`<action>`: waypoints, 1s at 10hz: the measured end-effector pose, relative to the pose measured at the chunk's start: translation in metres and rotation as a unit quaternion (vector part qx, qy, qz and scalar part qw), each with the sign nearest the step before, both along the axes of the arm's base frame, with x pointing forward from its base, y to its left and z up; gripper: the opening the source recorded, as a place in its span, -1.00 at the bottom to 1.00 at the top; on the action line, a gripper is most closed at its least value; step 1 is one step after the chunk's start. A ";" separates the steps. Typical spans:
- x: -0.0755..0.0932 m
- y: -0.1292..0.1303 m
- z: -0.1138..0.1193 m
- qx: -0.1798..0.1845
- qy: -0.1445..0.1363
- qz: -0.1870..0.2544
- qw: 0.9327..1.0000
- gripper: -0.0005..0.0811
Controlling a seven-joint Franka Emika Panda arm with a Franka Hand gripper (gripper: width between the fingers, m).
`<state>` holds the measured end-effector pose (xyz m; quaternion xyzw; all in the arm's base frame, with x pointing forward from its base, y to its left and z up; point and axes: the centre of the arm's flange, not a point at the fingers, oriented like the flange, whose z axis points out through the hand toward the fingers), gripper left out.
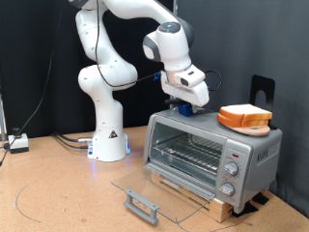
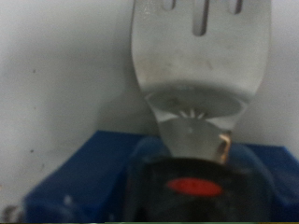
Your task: Make a piece of toast with the oven
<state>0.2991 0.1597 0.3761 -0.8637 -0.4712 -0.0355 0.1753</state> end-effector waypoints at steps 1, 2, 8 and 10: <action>0.001 0.000 -0.001 0.000 0.002 -0.001 1.000 -0.03; 0.002 0.000 -0.001 0.000 0.002 -0.001 1.000 -0.03; 0.006 -0.009 0.027 0.042 -0.021 -0.017 0.999 -0.02; 0.001 -0.017 0.042 0.058 -0.011 -0.016 0.998 -0.02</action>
